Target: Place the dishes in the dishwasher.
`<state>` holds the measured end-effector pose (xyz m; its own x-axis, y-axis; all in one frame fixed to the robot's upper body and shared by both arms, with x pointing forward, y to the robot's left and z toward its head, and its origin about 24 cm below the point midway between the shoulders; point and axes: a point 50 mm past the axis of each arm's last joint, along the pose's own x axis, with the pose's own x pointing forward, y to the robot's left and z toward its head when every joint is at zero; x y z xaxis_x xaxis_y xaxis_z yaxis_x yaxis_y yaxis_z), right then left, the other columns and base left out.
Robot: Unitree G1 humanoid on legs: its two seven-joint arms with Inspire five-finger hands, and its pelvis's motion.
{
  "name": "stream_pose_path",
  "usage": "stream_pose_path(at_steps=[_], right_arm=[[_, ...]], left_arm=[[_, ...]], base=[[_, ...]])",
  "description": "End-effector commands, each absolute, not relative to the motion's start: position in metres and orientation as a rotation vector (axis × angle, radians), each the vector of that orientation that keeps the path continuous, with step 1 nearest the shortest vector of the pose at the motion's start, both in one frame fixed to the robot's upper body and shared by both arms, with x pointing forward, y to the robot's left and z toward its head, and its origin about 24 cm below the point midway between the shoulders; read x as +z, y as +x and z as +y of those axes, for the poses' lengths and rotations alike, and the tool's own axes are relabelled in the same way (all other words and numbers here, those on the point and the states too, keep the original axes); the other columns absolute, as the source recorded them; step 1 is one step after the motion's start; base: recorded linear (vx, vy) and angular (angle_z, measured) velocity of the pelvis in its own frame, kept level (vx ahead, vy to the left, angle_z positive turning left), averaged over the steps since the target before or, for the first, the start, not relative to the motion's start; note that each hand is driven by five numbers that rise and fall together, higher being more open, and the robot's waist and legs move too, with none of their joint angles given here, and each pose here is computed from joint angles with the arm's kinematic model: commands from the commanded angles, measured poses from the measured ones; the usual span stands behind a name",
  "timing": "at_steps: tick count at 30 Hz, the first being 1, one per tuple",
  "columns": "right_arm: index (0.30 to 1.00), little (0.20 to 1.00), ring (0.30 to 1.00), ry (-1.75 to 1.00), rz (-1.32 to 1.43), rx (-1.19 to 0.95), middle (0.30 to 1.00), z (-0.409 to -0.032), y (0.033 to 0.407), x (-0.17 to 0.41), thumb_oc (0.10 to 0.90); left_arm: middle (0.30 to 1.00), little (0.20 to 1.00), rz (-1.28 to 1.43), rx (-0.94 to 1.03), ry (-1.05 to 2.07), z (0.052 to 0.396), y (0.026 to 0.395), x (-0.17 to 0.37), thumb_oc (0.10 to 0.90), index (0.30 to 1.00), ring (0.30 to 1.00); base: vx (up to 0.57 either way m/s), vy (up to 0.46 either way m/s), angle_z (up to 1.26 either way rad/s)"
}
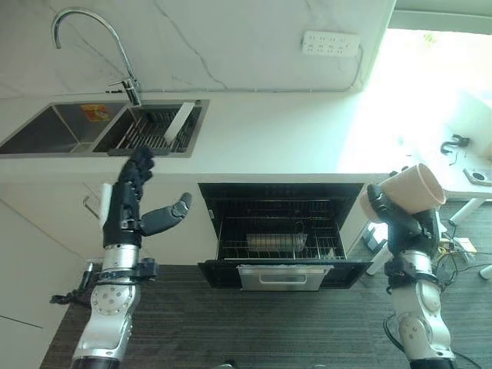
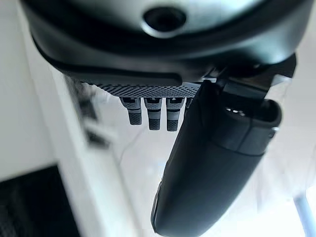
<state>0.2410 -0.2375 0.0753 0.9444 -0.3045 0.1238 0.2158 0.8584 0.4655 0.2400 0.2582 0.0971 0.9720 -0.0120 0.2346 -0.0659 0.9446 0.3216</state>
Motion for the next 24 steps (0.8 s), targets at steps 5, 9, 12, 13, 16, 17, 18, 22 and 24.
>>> stream_pose_path(at_steps=[5,9,12,13,16,17,18,22,24], right_arm=[[0.3,0.3,0.3,0.342,-0.505,-0.13,0.3,-0.244,0.248,0.146,0.4],[0.3,0.3,0.3,0.336,-0.5,-0.116,0.3,-0.243,0.248,0.147,0.4],[0.3,0.3,0.3,0.335,-0.497,-0.104,0.3,-0.242,0.249,0.146,0.4],[0.3,0.3,0.3,0.336,-0.496,-0.098,0.3,-0.241,0.25,0.147,0.4],[0.3,0.3,0.3,0.33,-0.484,-0.072,0.3,-0.236,0.254,0.147,0.4],[0.3,0.3,0.3,0.329,-0.48,-0.067,0.3,-0.235,0.254,0.147,0.4],[0.3,0.3,0.3,0.33,-0.477,-0.062,0.3,-0.234,0.254,0.147,0.4],[0.3,0.3,0.3,0.332,-0.451,-0.046,0.3,-0.23,0.255,0.142,0.4],[0.3,0.3,0.3,0.329,-0.431,-0.032,0.3,-0.226,0.255,0.14,0.4]], left_arm=[[0.9,0.9,-0.29,-0.378,0.619,0.231,0.263,0.157,0.8,0.9,0.9],[0.9,0.9,-0.182,-0.463,0.637,0.228,0.267,0.152,0.8,0.9,0.9],[0.9,0.9,-0.129,-0.488,0.63,0.224,0.273,0.145,0.8,0.9,0.9],[0.9,0.9,-0.116,-0.49,0.626,0.222,0.276,0.142,0.8,0.9,0.9],[0.9,0.9,-0.09,-0.435,0.659,0.224,0.288,0.137,0.8,0.9,0.9],[0.9,0.9,-0.097,-0.415,0.647,0.225,0.292,0.138,0.8,0.9,0.9],[0.9,0.9,-0.103,-0.393,0.645,0.225,0.295,0.138,0.8,0.9,0.9],[0.9,0.9,-0.095,-0.32,0.591,0.228,0.306,0.133,0.8,0.9,0.9],[0.9,0.9,-0.078,-0.301,0.525,0.227,0.31,0.126,0.8,0.9,0.9]], base=[[-0.04,0.01,-0.08],[-0.03,0.003,-0.08],[0.0,0.0,0.0],[0.0,0.004,-0.08],[0.01,0.005,-0.12],[0.02,0.003,-0.06],[0.0,0.0,0.0],[0.08,-0.003,-0.03],[0.12,-0.008,-0.03]])
